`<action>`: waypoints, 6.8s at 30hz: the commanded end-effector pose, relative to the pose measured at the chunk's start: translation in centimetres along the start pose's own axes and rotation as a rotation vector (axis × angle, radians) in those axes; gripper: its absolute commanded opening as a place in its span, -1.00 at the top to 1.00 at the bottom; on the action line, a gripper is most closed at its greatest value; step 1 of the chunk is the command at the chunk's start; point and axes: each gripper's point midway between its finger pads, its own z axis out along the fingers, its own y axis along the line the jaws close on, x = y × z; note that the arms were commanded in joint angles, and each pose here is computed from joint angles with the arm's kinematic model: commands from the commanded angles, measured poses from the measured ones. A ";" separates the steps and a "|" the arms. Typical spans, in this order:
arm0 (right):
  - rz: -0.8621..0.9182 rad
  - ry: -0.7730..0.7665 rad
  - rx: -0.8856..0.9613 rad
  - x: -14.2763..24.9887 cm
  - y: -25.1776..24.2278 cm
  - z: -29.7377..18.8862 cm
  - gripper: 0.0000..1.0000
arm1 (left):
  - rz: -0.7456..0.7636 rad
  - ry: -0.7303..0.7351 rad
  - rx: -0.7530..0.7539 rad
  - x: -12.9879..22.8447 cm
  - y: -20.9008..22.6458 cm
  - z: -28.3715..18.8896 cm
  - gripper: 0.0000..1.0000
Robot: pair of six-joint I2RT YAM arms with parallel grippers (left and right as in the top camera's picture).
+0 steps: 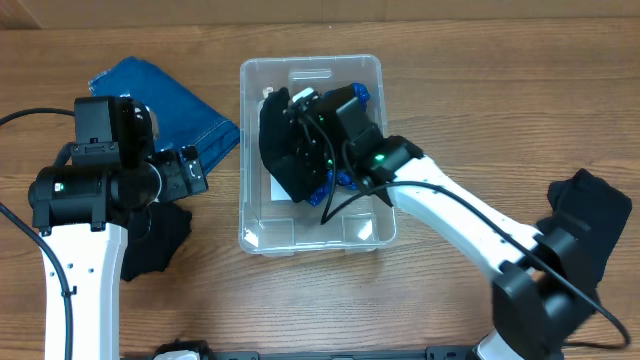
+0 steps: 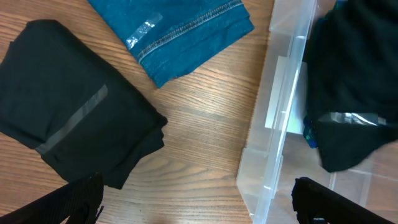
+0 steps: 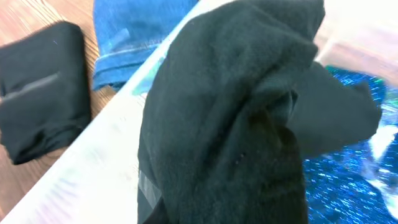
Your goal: Pack container
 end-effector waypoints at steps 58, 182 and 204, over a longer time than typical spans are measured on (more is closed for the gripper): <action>1.082 -0.051 0.869 8.5 -26.4 -31.4 -1.00 | 0.030 -0.003 -0.006 -0.1 -0.1 -0.5 -1.00; 0.032 -0.241 0.657 -5.5 -6.9 -20.9 -1.00 | 0.022 -0.013 -0.040 -0.3 0.5 -0.6 -1.00; 0.616 0.030 0.686 6.2 -18.0 -26.6 -1.00 | -0.687 0.334 -0.099 8.9 19.4 19.2 -1.00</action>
